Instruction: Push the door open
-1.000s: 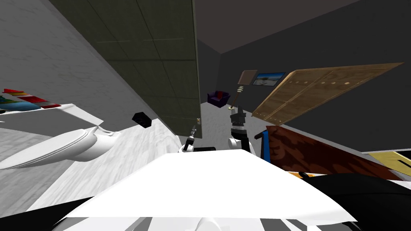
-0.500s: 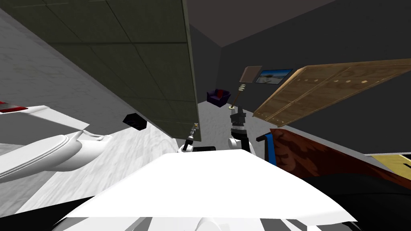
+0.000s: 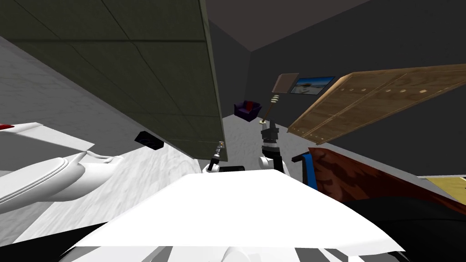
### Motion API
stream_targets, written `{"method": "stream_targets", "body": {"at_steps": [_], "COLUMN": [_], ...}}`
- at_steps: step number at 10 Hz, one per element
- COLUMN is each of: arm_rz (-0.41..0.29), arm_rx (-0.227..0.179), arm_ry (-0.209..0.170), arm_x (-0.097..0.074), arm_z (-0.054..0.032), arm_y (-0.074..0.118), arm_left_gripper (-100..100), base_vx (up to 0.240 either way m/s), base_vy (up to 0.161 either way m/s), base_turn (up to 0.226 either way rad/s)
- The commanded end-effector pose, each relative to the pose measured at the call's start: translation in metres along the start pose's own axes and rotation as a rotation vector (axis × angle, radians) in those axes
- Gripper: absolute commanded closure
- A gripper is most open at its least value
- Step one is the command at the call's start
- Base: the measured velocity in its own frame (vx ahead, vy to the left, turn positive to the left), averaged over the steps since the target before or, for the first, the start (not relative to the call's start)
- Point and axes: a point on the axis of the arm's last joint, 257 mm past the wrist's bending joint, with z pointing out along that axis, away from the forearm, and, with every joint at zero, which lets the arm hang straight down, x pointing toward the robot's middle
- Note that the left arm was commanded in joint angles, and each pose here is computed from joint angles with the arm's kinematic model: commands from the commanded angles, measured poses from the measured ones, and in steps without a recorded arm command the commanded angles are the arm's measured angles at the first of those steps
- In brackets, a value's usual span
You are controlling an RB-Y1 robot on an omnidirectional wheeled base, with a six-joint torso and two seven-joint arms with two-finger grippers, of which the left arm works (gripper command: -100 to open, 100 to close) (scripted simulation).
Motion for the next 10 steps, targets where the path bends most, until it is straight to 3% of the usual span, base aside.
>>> {"method": "stream_targets", "body": {"at_steps": [1,4,5,10], "arm_rz": [0.000,0.000,0.008,0.014], "arm_rx": [-0.005,-0.005,-0.011,-0.013], "arm_ry": [0.000,0.000,-0.023,-0.096], "arm_x": [0.000,0.000,-0.013,-0.047], "arm_z": [-0.0015,-0.0015,-0.0016,0.0017], "arm_y": [0.002,0.002,0.004,0.003], "arm_left_gripper": [100,100,100,100], "base_vx": [-0.021,-0.010,0.097,0.183], "base_vy": [0.005,0.001,-0.068,-0.113], "base_turn": [-0.004,0.002,0.044,0.070]}}
